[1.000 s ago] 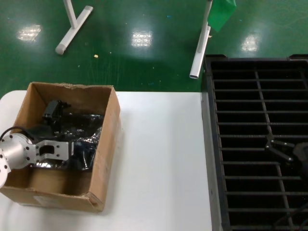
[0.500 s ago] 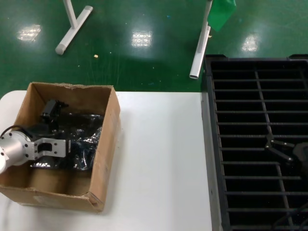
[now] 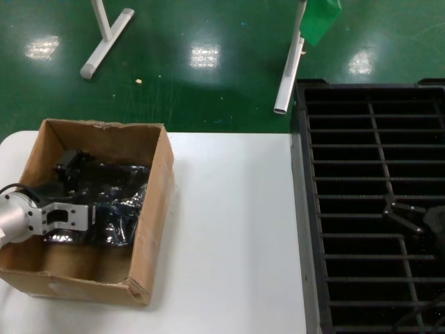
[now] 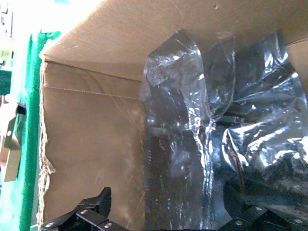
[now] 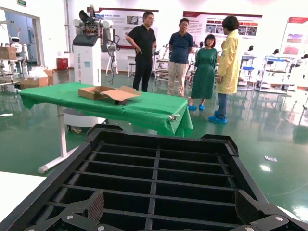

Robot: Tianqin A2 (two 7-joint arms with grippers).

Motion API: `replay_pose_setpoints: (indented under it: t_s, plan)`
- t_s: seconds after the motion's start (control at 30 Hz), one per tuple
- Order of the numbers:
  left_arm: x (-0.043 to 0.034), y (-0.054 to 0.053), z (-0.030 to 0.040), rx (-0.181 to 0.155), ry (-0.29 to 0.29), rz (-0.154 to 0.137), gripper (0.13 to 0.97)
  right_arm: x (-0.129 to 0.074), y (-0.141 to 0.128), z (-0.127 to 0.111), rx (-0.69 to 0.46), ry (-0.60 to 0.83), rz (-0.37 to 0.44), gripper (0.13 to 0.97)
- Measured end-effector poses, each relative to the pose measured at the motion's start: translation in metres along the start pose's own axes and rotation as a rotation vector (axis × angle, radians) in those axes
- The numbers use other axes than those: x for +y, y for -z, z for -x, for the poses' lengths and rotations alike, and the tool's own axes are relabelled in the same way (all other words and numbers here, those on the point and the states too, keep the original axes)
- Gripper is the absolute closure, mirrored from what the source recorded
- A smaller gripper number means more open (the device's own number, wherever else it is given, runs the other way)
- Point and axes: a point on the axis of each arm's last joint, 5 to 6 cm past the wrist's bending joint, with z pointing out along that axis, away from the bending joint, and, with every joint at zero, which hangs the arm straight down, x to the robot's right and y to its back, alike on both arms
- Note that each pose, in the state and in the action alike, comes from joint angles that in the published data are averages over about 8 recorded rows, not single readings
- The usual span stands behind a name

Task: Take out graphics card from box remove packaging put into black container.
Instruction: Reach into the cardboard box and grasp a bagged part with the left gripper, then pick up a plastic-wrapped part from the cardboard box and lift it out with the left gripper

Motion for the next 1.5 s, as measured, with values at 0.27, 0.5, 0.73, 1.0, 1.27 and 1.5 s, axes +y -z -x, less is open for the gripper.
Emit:
replay_pose_setpoints:
  t_s: [0.27, 0.5, 0.73, 1.0, 1.27, 1.5]
  plan:
    - [0.0002, 0.005, -0.0009, 0.003, 0.006, 0.004, 0.348, 0.000, 0.000, 0.000, 0.000, 0.000, 0.000, 0.130]
    - [-0.0030, 0.006, -0.0018, 0.003, 0.010, 0.001, 0.506, 0.000, 0.000, 0.000, 0.000, 0.000, 0.000, 0.130]
    - [-0.0055, 0.006, -0.0031, 0.009, 0.011, -0.004, 0.585, 0.000, 0.000, 0.000, 0.000, 0.000, 0.000, 0.130]
    - [-0.0048, 0.009, -0.0079, 0.020, 0.014, -0.004, 0.763, 0.000, 0.000, 0.000, 0.000, 0.000, 0.000, 0.130]
    - [-0.0011, 0.010, -0.0119, 0.030, 0.023, 0.002, 0.893, 0.000, 0.000, 0.000, 0.000, 0.000, 0.000, 0.130]
    - [-0.0014, 0.011, -0.0117, 0.030, 0.025, 0.001, 0.915, 0.000, 0.000, 0.000, 0.000, 0.000, 0.000, 0.130]
